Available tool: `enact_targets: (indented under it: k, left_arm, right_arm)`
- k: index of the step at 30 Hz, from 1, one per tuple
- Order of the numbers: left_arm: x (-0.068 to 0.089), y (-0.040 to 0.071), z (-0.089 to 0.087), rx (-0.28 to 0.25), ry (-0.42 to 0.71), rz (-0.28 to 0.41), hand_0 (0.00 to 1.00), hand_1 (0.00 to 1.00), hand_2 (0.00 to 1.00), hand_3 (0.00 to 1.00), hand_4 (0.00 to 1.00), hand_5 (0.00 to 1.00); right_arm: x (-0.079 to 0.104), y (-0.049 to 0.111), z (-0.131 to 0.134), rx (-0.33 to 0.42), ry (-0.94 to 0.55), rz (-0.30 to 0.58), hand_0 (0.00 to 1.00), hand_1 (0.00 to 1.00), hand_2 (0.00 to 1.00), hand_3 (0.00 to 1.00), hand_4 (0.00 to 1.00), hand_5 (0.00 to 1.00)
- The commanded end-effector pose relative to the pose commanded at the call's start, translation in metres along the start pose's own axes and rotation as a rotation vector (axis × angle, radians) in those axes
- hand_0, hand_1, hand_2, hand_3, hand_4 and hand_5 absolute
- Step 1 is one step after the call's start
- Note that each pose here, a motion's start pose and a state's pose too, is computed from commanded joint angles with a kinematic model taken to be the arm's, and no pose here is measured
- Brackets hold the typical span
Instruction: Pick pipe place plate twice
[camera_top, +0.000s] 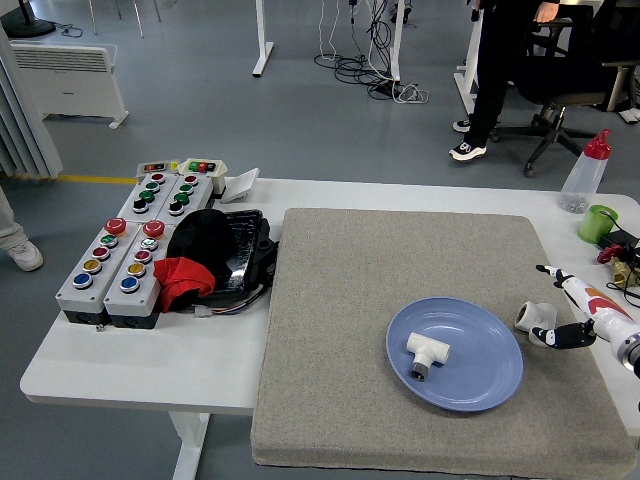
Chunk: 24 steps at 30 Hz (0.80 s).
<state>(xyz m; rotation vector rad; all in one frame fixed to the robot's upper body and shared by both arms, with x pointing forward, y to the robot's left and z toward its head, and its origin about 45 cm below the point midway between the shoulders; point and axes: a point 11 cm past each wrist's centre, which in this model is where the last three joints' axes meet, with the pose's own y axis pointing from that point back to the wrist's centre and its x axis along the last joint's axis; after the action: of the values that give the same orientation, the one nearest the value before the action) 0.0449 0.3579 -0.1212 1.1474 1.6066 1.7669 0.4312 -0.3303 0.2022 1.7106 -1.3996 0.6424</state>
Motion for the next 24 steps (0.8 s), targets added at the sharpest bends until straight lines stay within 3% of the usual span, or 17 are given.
enact_targets:
  k: [24]
  left_arm:
    - [-0.002, 0.001, 0.001, -0.002, -0.002, -0.006, 0.634, 0.604, 0.635, 0.706, 0.628, 0.998]
  right_arm:
    - [-0.017, -0.014, 0.023, -0.058, -0.156, -0.041, 0.915, 0.876, 0.984, 0.993, 0.755, 0.218]
